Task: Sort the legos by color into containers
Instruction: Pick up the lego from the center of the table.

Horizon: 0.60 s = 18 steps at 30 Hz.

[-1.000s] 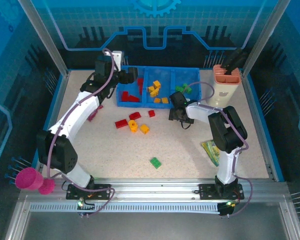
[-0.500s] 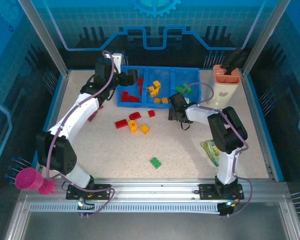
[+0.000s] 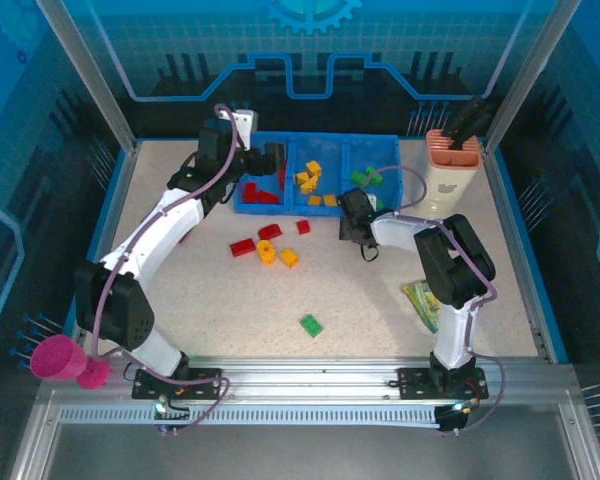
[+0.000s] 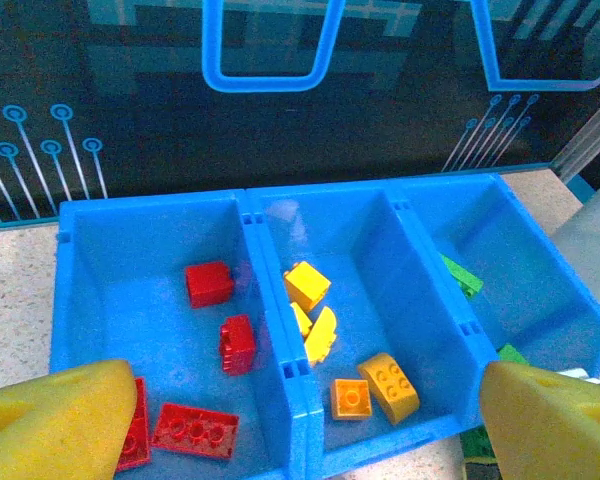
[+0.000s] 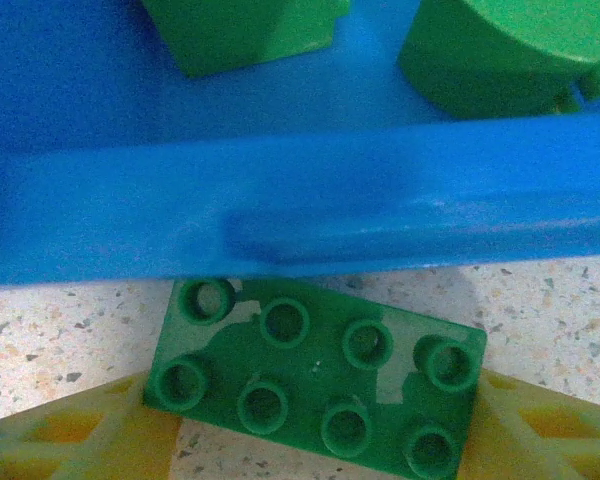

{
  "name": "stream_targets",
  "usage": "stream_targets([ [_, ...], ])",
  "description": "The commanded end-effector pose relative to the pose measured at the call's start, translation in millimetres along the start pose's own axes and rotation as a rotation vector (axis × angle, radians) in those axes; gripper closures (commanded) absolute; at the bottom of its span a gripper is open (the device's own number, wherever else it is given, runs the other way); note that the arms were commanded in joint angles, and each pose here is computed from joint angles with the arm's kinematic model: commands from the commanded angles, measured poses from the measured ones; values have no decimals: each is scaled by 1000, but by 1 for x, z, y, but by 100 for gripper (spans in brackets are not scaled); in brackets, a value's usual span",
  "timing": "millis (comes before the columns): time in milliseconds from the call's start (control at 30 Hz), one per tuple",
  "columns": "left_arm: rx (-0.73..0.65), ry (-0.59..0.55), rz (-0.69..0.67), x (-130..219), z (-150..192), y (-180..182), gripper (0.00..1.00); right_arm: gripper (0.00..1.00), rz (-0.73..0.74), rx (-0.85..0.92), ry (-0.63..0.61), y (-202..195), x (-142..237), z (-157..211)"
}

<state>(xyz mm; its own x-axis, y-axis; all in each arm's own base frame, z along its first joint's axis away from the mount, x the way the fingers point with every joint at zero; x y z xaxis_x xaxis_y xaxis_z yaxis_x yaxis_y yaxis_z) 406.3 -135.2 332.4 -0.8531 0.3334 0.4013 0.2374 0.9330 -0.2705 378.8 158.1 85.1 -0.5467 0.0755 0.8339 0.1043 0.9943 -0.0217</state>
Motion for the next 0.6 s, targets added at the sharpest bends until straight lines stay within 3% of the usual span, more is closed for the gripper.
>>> stream_targets([
  [0,0,-33,16,6,-6,-4,10,38,-107,-34,-50,20,-22,-7],
  [200,-4,-32,10,8,-5,-4,10,45,-109,-39,-27,19,-12,-5],
  [567,-4,-27,5,8,-1,-2,10,46,-88,20,46,6,45,30],
])
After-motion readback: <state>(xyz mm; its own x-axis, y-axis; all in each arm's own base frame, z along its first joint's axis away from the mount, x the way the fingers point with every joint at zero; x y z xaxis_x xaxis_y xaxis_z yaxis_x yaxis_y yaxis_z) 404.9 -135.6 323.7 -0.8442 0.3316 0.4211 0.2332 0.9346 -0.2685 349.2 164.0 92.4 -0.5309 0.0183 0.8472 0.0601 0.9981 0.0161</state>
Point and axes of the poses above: each hand's point on the last joint's axis, 136 mm out from that joint toward the fingers, its own x axis back along the fingers, its own y axis along the line the jaws close on, z = x × y, the point moved 8 cm from there along x, back along the fingers, and after that the axes turned 3 degrees about x, right-handed, at the moved point
